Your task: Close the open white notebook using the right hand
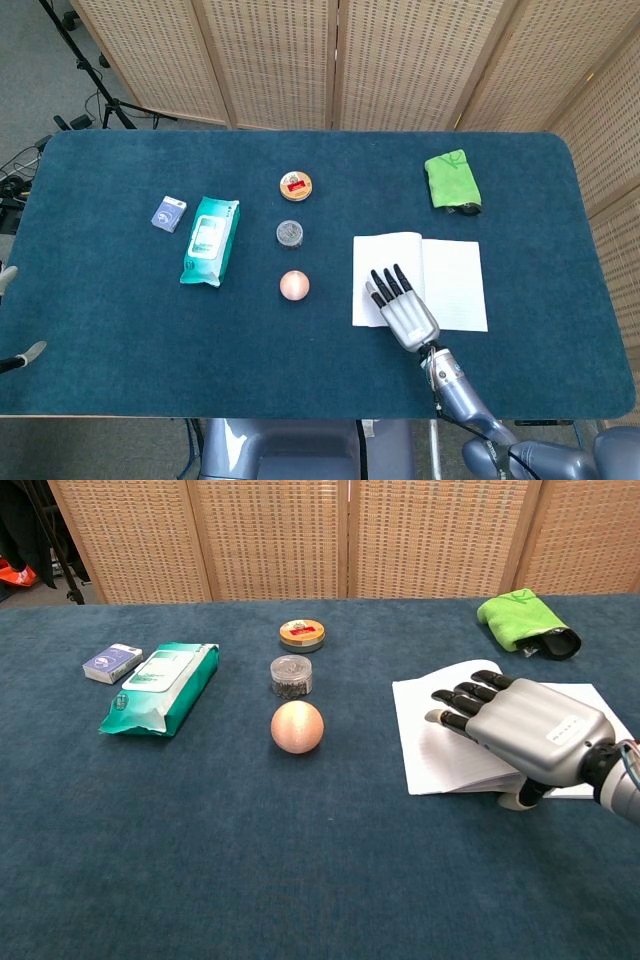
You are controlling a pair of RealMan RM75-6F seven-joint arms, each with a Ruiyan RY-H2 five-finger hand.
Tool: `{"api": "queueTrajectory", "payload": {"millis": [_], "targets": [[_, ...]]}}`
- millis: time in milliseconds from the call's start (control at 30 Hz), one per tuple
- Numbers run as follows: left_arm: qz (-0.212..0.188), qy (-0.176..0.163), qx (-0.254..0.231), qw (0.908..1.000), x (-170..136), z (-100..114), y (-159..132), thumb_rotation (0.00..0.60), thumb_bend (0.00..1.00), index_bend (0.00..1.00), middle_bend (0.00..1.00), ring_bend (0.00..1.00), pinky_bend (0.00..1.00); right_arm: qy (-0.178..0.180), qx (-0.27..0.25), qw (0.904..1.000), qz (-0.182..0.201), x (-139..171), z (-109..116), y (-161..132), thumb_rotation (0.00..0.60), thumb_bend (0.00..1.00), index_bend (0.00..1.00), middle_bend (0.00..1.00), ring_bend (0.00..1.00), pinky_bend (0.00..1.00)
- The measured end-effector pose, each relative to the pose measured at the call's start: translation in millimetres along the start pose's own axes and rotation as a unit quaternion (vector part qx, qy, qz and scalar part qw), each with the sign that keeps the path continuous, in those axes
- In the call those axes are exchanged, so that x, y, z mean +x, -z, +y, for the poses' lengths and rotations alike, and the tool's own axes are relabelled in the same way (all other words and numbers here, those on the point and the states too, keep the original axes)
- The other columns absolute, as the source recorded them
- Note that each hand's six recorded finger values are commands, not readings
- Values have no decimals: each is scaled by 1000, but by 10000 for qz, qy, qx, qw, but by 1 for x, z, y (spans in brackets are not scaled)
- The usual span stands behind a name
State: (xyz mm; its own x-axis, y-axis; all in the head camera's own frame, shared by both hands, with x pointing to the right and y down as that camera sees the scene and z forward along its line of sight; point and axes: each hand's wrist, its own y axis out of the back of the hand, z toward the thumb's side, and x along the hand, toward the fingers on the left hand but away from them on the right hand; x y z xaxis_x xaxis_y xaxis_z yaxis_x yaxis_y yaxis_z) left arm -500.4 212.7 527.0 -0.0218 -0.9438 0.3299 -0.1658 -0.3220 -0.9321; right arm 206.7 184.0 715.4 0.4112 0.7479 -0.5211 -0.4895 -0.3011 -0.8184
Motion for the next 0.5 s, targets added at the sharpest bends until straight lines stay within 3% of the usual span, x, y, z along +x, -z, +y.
{"api": "queueTrajectory", "payload": {"millis": [367,500], "targets": [[-12,30,-26,10000,0,0,0,600,0,0,0,0,0,211,72,9997,-51,-3,4,1,600,526,7,0,0,0],[-9,49,-22,10000,1,-1,0,600,0,0,0,0,0,283,-63,9996,-77,-3,6,3,600,571,33,0,0,11]]}}
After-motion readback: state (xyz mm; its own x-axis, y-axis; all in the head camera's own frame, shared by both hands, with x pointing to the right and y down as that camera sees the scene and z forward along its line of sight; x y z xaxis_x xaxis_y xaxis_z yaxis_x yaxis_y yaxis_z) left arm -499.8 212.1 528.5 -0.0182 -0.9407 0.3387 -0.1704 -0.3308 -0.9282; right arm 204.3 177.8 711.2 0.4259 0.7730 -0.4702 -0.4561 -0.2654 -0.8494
